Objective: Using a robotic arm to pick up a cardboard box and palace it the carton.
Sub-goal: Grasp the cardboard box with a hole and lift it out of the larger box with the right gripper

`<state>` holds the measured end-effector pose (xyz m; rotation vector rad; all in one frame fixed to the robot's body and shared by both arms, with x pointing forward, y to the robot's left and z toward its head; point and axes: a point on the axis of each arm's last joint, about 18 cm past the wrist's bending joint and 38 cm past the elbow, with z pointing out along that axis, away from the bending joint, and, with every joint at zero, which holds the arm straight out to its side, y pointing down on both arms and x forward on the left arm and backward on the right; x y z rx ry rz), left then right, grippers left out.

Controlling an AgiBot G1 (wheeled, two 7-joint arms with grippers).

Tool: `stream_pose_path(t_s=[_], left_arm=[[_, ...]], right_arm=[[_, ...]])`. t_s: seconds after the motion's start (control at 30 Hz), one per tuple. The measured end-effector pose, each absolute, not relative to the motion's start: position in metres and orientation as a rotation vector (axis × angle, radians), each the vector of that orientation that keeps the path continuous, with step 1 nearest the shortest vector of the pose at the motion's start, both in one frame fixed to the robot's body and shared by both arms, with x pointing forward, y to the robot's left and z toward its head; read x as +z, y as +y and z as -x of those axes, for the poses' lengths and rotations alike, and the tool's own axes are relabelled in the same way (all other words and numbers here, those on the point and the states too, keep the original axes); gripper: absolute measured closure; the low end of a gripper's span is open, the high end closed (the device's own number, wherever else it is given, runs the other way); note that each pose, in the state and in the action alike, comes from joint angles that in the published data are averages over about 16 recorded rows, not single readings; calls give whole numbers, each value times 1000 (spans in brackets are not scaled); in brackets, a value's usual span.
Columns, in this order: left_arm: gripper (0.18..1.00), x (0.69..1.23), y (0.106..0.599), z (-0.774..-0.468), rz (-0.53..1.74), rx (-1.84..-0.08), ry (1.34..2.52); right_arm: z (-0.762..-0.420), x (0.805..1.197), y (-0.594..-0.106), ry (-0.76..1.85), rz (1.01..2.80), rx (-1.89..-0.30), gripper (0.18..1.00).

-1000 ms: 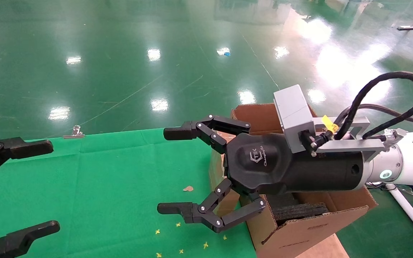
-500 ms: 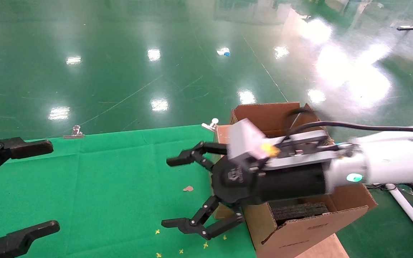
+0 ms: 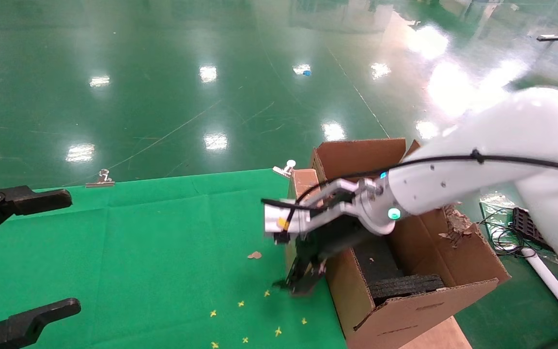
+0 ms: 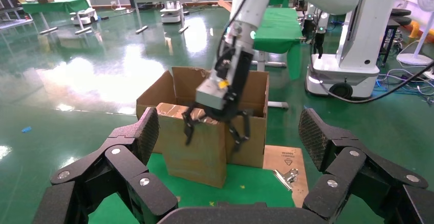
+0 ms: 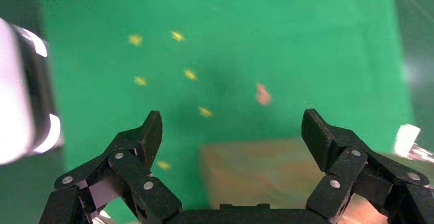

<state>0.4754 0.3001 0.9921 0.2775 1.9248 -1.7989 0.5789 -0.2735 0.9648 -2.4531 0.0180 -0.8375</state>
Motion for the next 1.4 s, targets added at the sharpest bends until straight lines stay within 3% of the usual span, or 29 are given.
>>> stream_pose_path(t_s=[0.43,0.9,1.4], left_arm=[[184,992,300,-475,-278,-1799,1925],[184,992,300,-475,-278,-1799,1925],[184,992,300,-475,-278,-1799,1925]], right_arm=[[-582,1016,-294,153,2560,-1029,178],[-579,1009,-300,272,2680,-987,178],[-592,1026,-302,561,2573,-1003,178]])
